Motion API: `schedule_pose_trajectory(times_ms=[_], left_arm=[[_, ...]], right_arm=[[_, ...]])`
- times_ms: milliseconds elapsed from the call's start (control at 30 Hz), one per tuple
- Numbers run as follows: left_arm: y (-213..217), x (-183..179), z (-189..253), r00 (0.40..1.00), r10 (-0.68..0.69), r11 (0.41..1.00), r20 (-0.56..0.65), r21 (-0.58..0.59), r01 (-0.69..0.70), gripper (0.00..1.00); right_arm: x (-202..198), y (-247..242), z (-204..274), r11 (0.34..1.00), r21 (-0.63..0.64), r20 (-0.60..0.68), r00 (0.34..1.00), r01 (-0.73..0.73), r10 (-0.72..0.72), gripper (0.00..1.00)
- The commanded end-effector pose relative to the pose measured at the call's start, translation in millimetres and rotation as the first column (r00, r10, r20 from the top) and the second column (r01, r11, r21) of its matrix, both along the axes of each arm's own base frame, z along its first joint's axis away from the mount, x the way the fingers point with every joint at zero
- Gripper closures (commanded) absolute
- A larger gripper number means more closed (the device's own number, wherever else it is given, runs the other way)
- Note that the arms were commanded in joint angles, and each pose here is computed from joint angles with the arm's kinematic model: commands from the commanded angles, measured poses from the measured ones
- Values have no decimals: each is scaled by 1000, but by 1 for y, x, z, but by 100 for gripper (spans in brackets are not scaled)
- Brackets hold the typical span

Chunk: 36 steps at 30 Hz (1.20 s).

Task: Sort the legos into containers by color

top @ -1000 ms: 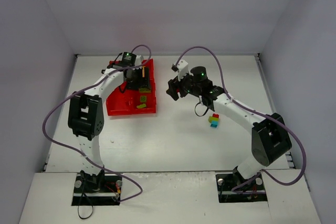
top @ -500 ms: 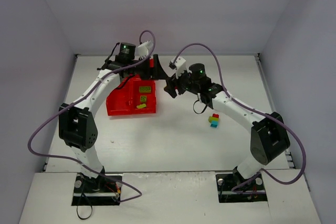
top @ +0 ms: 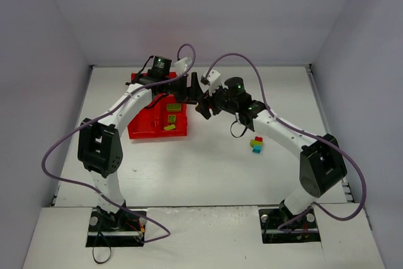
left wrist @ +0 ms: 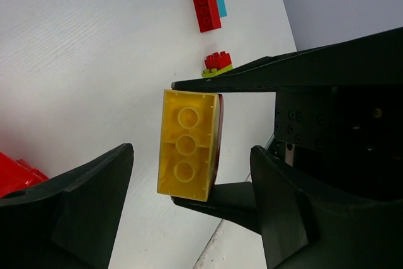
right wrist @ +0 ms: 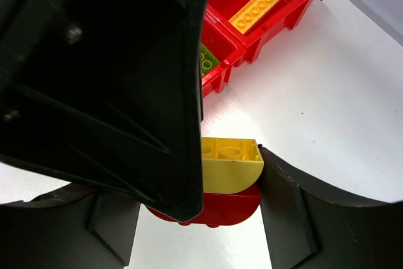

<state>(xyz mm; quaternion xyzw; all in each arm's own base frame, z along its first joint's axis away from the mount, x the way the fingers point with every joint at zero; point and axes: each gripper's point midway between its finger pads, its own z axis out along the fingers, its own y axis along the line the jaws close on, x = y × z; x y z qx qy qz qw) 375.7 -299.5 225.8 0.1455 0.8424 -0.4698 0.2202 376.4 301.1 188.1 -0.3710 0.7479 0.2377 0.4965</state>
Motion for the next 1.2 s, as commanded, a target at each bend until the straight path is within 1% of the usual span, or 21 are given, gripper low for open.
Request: schedule_pose_trajectory(times_ms=[0, 100, 233, 400, 567, 700, 900, 933, 1000, 1033, 1100, 1133, 1167], left_arm=[[-5, 6, 34, 993, -15, 999, 114, -27, 18, 32], [-6, 7, 35, 993, -15, 999, 116, -34, 19, 33], [-9, 8, 38, 993, -23, 998, 120, -49, 29, 45], [-13, 8, 41, 993, -34, 996, 116, -76, 43, 52], [-15, 7, 40, 993, -42, 996, 112, -80, 51, 51], [-15, 7, 35, 994, -36, 997, 99, -63, 42, 44], [-16, 6, 32, 994, -42, 997, 100, -56, 48, 45], [-16, 6, 32, 994, -41, 997, 101, -56, 46, 48], [-16, 7, 32, 994, -42, 997, 104, -59, 48, 57], [-16, 7, 33, 994, -39, 997, 105, -60, 45, 69], [-17, 6, 36, 993, -43, 997, 109, -66, 50, 81], [-17, 6, 37, 993, -43, 997, 111, -66, 50, 83], [-17, 6, 38, 993, -43, 996, 114, -68, 51, 85]], right_arm=[[6, 14, 47, 997, 67, 117, 993, -38, 30, 100], [5, 15, 48, 997, 68, 118, 992, -41, 33, 100], [5, 15, 49, 997, 69, 120, 992, -43, 34, 100], [4, 16, 49, 997, 69, 120, 992, -44, 36, 100], [4, 16, 49, 997, 68, 121, 992, -46, 38, 100], [4, 17, 49, 997, 69, 122, 992, -46, 38, 100], [3, 18, 50, 996, 71, 121, 992, -47, 38, 100], [3, 18, 50, 996, 71, 120, 992, -50, 41, 100], [3, 18, 51, 996, 72, 123, 992, -49, 40, 100], [2, 18, 50, 996, 70, 120, 992, -49, 40, 100], [2, 18, 49, 996, 70, 118, 992, -47, 38, 100], [3, 17, 49, 997, 69, 119, 992, -42, 34, 100], [3, 16, 48, 997, 68, 117, 993, -39, 31, 94]])
